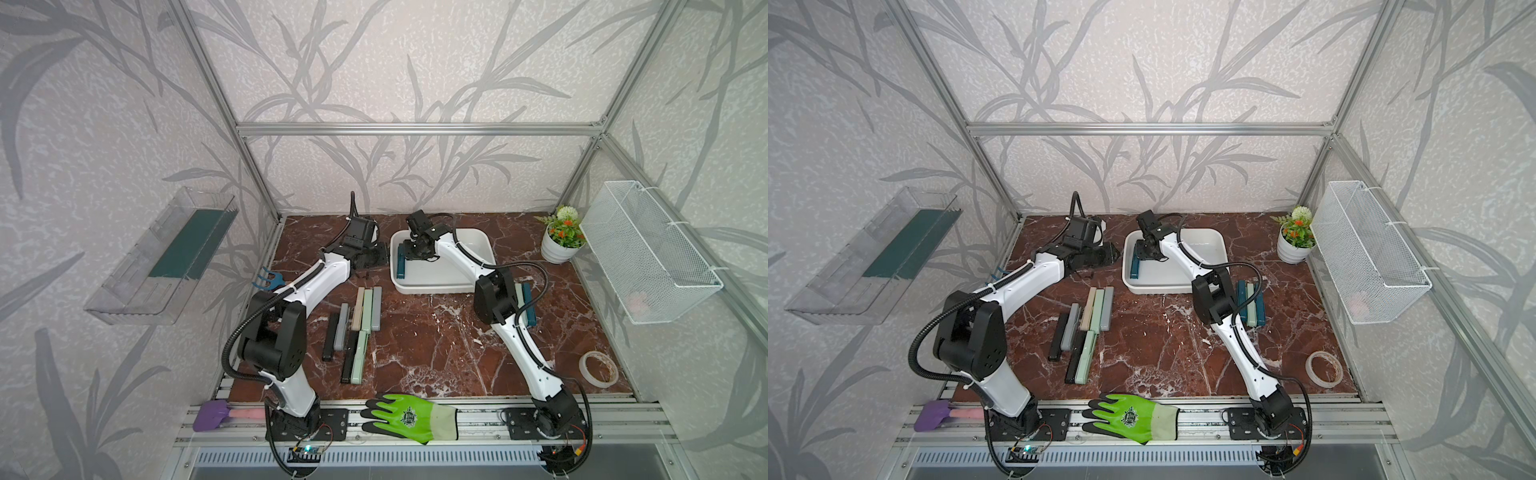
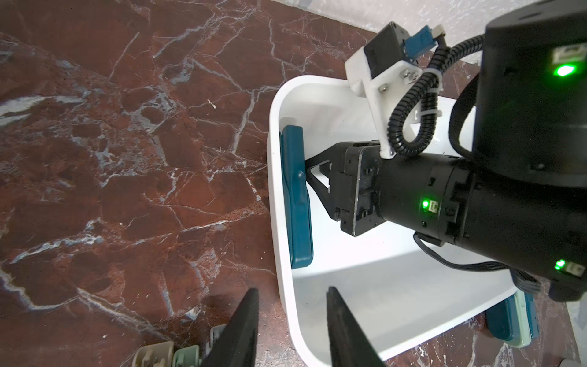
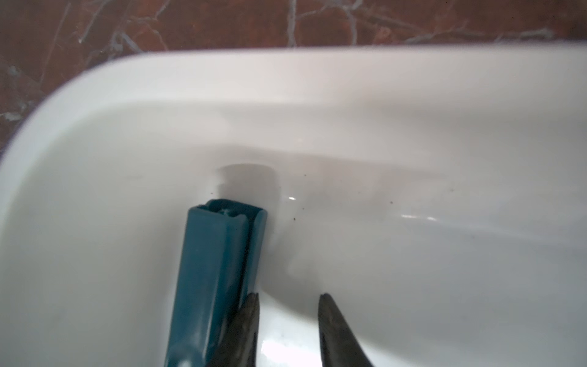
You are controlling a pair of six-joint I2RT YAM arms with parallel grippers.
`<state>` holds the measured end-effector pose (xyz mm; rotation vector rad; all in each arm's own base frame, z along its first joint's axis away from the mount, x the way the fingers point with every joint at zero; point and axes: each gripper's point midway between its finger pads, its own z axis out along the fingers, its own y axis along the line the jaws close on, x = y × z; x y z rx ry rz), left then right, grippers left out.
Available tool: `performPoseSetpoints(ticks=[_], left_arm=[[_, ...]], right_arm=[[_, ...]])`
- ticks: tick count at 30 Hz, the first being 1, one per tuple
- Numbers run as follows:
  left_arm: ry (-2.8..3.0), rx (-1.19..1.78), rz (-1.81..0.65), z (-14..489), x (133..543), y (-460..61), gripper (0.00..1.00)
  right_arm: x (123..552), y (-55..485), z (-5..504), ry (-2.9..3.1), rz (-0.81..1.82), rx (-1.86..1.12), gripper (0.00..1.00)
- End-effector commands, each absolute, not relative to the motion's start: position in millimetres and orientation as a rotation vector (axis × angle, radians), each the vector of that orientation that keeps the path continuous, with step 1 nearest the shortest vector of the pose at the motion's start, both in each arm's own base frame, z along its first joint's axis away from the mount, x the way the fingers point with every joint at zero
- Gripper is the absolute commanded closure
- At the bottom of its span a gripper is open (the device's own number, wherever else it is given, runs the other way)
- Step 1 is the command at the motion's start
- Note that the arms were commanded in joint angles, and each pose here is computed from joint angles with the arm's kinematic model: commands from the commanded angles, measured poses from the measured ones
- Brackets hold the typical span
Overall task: Put the pruning pliers into the storage box
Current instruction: Move the storage box to the center of the board, then pick up the pruning pliers from the center of the board.
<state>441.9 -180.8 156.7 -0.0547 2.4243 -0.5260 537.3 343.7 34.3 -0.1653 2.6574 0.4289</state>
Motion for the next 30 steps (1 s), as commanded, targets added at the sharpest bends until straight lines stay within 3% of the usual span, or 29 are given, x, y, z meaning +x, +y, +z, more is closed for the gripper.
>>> performPoseSetpoints(ticks=[1,7,15,21,30], left_arm=[[2.405,-0.042,-0.506,167,439,-177,0.63],[2.402,-0.037,-0.501,168,439,-176,0.63],[2.392,-0.03,-0.53,167,446,-182,0.63],[2.39,-0.02,-0.52,163,451,-183,0.63],[2.409,0.025,-0.533,154,450,-188,0.63]], right_arm=[[544,356,50,2.606,0.513,-0.168,0.66],[550,337,78,2.577,0.47,-0.181,0.66],[544,247,190,2.458,0.288,-0.215,0.62],[481,161,226,2.454,0.081,-0.121,0.6],[355,52,164,2.593,-0.022,0.197,0.59]])
